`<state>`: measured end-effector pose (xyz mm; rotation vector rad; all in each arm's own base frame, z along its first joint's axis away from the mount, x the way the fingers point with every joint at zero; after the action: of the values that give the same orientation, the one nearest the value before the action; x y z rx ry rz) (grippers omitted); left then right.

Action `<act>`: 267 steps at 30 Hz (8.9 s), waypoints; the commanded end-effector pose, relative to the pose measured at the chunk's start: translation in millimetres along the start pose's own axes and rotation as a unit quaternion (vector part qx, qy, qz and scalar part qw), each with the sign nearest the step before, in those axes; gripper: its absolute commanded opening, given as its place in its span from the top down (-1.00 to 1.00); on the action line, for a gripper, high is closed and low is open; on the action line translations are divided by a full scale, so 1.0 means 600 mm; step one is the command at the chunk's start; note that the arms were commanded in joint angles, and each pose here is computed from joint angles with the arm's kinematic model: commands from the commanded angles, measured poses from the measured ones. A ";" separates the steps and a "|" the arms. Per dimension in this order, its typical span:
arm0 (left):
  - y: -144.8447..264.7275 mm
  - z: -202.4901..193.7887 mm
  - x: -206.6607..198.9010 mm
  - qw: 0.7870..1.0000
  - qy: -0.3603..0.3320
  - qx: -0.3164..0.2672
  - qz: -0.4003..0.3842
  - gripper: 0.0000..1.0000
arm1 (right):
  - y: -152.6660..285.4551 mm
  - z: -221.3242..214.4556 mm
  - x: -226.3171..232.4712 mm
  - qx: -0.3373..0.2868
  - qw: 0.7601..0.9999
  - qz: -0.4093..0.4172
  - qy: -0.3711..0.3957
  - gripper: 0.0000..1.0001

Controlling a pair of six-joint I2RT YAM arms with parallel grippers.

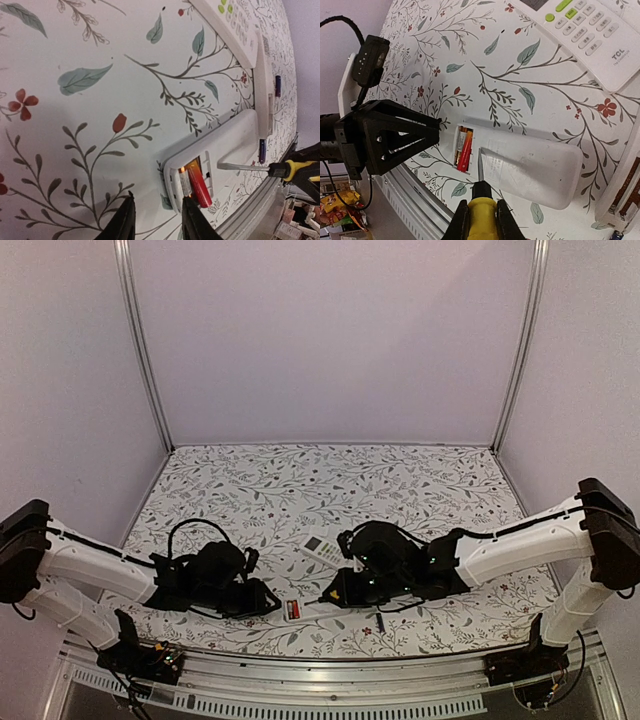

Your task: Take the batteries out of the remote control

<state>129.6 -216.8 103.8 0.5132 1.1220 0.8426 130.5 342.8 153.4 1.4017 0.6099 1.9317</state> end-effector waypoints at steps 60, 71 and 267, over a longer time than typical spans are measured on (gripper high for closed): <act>-0.032 -0.008 0.003 0.999 0.004 0.023 -0.031 0.28 | -0.011 -0.029 0.019 0.052 0.991 0.121 0.024 1.00; -0.036 -0.004 -0.011 0.998 -0.017 0.029 -0.059 -0.04 | 0.002 -0.035 -0.005 0.052 0.995 0.085 0.027 1.00; -0.090 -0.035 -0.181 0.747 -0.638 0.164 0.088 0.44 | 0.095 -0.011 -0.067 -0.011 0.999 -0.009 0.042 1.00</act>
<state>113.5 -333.4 122.8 1.2523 -0.0663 0.2750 117.3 269.3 163.3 1.3064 0.6452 1.9850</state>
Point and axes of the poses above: each gripper's point midway between its finger pads, its own y axis back along the fingers, its own x axis along the line the jaws close on, z = x × y, the point moved 10 cm from there along y, back along the fingers, and after that the axes turned 7 degrees about -y, right-handed, at the moved point
